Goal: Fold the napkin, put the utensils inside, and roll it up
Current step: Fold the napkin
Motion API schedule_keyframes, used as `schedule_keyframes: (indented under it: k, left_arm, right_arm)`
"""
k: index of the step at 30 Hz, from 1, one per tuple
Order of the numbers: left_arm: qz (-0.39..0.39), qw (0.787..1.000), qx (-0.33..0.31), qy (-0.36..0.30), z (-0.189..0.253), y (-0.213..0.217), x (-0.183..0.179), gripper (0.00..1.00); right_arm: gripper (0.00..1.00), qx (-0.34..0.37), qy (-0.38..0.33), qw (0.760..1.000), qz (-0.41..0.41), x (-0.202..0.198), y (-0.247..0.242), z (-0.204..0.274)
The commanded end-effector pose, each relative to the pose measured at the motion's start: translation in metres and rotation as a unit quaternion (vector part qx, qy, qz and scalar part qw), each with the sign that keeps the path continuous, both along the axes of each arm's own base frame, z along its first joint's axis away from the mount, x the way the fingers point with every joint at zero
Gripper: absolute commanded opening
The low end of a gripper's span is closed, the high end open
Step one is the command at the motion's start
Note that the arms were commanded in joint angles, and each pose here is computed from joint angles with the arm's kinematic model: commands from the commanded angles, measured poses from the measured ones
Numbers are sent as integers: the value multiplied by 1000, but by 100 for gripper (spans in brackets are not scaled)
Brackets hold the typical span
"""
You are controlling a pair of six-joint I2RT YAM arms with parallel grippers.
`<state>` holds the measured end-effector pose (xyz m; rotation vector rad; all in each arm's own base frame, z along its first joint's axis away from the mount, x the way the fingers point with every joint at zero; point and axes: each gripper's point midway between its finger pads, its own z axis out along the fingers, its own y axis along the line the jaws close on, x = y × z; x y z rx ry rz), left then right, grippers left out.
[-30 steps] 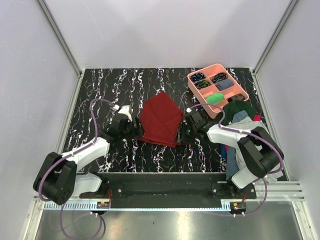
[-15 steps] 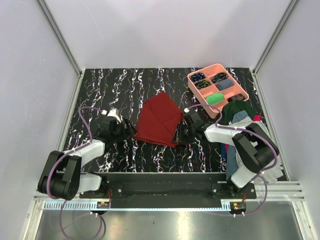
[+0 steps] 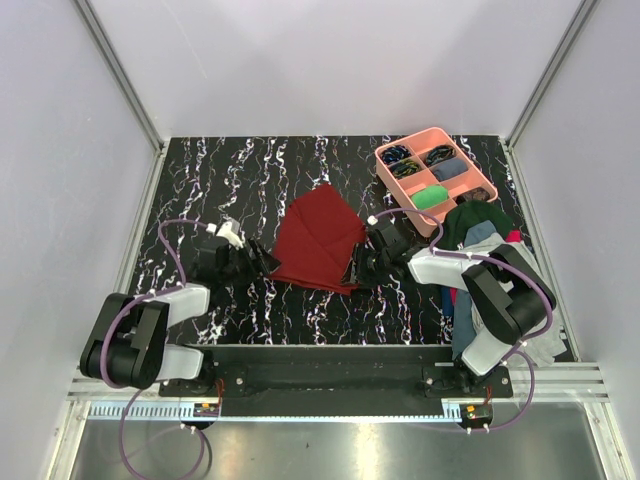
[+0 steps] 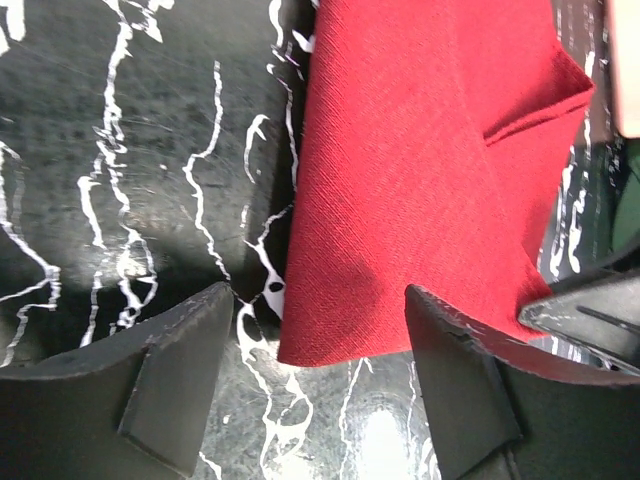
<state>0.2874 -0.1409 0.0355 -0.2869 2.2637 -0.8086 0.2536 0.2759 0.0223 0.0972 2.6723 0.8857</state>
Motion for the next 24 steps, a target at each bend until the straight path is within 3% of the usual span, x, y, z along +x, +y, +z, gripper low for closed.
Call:
schedule_keyframes:
  k: [1, 7, 17, 24]
  left_arm:
    - [-20, 1000, -15, 18, -11, -5, -17, 72]
    - [-11, 1000, -8, 18, -14, -1, -17, 52]
    - [-1, 1000, -1, 17, -13, 3, -8, 23]
    - [-2, 1000, -9, 16, -12, 3, -5, 15]
  right_arm:
    - [42, -17, 8, 1000, -5, 0, -5, -12]
    - [43, -18, 4, 1000, -6, 2, -5, -11]
    - [52, -39, -12, 999, -14, 2, -15, -8]
    - [56, -75, -105, 992, 2, 14, -35, 27]
